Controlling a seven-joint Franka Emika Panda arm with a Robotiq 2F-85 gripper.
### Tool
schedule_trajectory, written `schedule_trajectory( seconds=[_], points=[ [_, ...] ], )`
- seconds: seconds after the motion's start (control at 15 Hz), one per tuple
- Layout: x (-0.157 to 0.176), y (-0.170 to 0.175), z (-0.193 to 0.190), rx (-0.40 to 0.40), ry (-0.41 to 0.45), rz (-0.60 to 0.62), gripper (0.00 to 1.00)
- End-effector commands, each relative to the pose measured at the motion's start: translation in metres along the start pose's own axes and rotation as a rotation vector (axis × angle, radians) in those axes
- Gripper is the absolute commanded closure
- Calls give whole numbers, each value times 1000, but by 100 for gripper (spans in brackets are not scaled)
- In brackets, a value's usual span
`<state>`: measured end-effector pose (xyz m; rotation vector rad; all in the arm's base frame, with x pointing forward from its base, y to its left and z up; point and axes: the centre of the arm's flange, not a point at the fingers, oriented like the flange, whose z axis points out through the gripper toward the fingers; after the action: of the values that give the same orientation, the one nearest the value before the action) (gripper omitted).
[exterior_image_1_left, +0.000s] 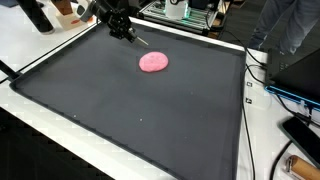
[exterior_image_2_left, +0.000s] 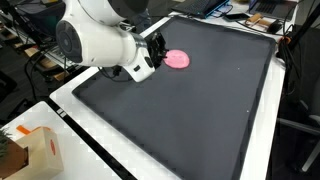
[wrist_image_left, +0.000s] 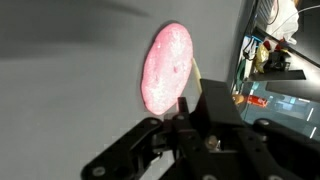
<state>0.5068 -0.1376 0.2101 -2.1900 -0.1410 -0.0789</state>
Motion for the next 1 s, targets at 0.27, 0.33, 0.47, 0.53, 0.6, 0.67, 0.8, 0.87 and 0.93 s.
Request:
schedule_trajectory(
  seconds=[0.27, 0.33, 0.47, 0.53, 0.6, 0.67, 0.8, 0.87, 0.93],
  points=[
    [15, -23, -2, -86, 8, -12, 94],
    [18, -28, -2, -101, 8, -18, 94],
    [23, -39, -1, -137, 2, -26, 94],
    [26, -46, -1, -158, -2, -32, 94],
    [28, -53, 0, -180, -6, -38, 94],
    [31, -60, 2, -207, -11, -39, 94],
    [36, -82, 5, -269, -36, -60, 94],
    [38, -93, 7, -301, -49, -73, 94],
    [41, -105, 10, -334, -64, -89, 94]
  ],
)
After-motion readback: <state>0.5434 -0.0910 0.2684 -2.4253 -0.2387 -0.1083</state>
